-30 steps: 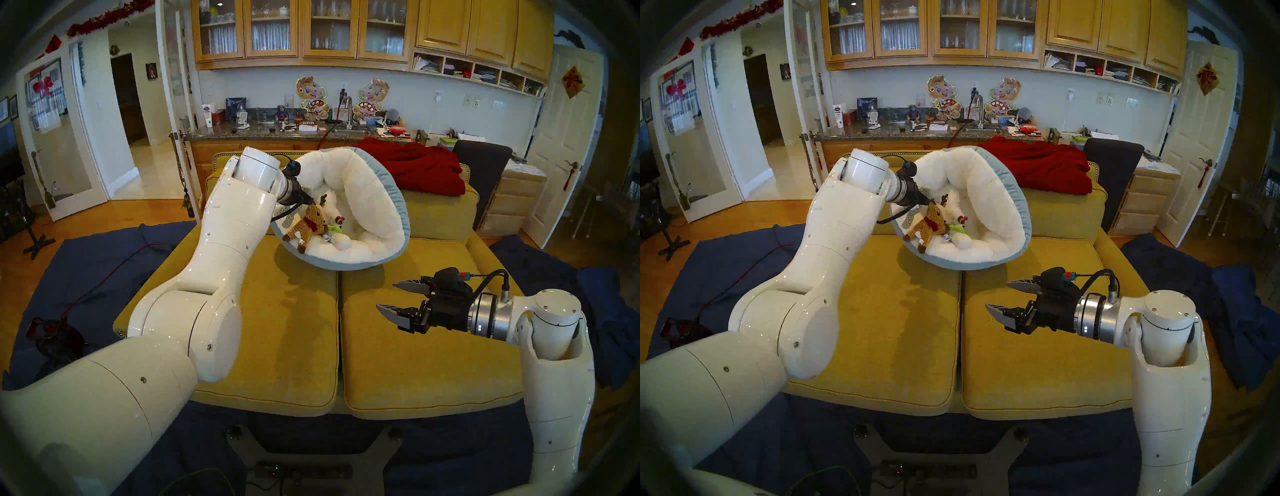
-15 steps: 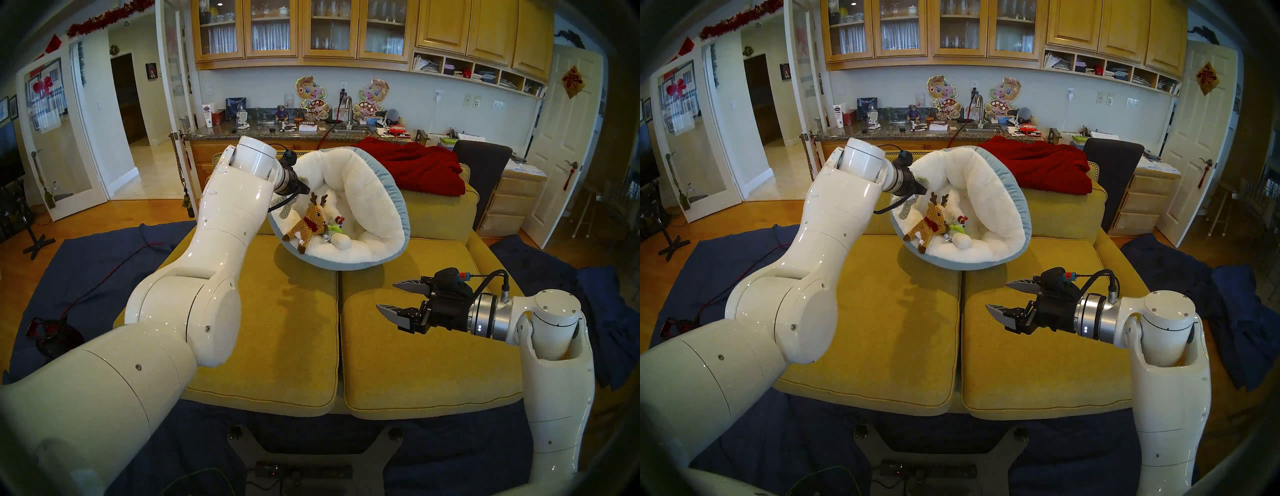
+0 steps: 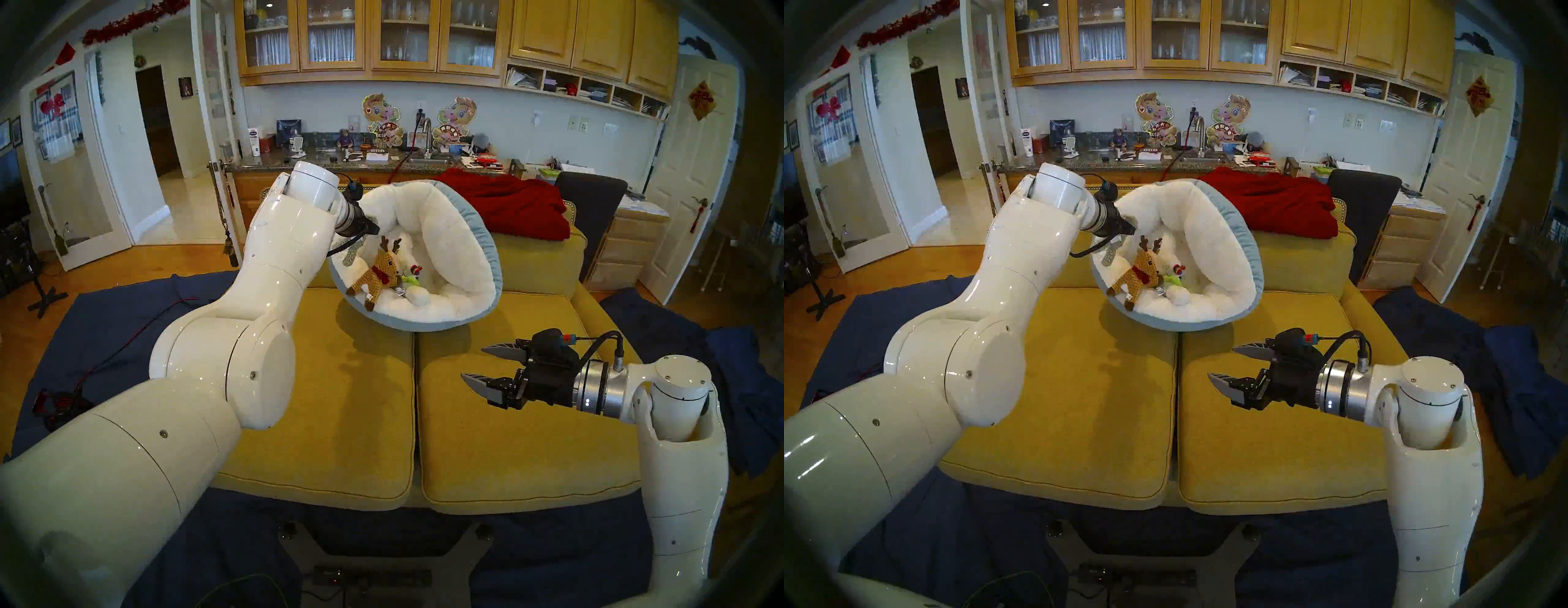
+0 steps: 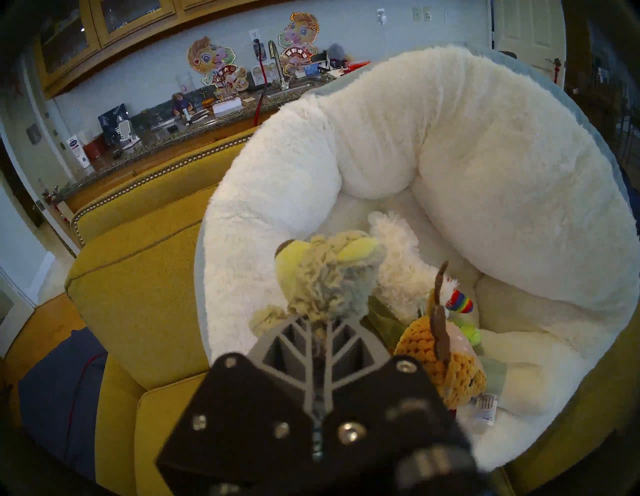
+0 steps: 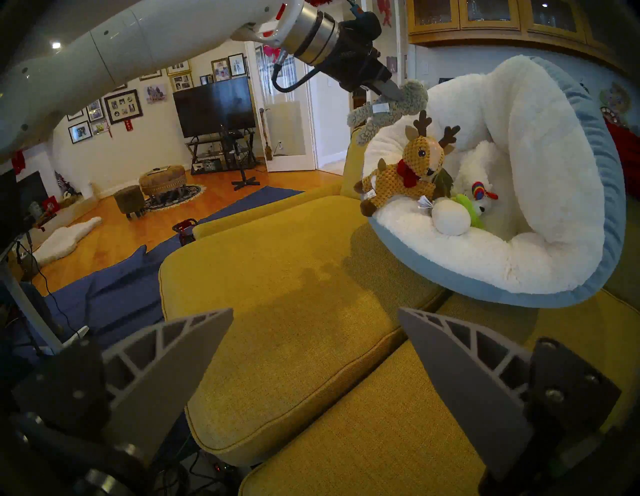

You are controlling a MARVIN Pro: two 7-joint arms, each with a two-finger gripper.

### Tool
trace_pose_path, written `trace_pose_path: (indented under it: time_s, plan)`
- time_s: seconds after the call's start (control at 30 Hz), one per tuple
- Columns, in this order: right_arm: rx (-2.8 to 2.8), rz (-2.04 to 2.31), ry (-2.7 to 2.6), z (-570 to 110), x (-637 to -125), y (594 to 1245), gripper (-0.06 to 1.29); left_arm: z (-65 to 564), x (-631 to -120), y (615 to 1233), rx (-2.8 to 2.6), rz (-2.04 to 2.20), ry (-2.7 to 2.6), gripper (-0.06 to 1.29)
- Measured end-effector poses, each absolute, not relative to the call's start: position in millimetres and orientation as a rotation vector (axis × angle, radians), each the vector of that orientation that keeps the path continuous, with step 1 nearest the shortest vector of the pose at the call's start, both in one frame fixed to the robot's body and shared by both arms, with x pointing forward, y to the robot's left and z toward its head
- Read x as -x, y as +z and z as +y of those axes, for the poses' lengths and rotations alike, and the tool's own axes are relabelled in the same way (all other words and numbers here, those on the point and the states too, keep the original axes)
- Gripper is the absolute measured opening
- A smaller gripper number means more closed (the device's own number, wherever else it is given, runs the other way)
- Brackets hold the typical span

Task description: Put toys into dog bed

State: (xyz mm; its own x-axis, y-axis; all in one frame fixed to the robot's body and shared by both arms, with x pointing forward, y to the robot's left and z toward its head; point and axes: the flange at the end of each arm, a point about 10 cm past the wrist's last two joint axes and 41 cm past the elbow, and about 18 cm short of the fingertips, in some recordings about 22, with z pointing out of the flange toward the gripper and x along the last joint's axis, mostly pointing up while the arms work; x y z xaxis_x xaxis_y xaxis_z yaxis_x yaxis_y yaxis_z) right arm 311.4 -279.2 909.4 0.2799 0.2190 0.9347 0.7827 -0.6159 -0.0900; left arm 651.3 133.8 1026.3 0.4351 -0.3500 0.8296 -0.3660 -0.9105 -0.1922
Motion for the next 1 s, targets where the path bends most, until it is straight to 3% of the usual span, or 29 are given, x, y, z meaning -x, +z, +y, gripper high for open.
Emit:
trace_pose_path:
  time_s: [0.83, 0.9, 0.97, 1.0]
  plan:
    - [2.004, -0.895, -1.333, -280.0, -311.7, 907.7, 1.24, 124.4, -660.3, 1007.4, -2.684, -0.643, 1.427, 0.03]
    - [2.004, -0.895, -1.333, -280.0, -311.8, 907.6, 1.24, 122.8, -660.8, 1008.2, -2.681, -0.643, 1.430, 0.10]
    - [2.004, -0.895, -1.333, -280.0, -311.8, 907.6, 1.24, 121.1, -661.3, 1009.6, -2.677, -0.642, 1.435, 0.30]
    - [2.004, -0.895, -1.333, -280.0, -311.8, 907.6, 1.24, 120.0, -661.8, 1011.1, -2.673, -0.641, 1.439, 0.73]
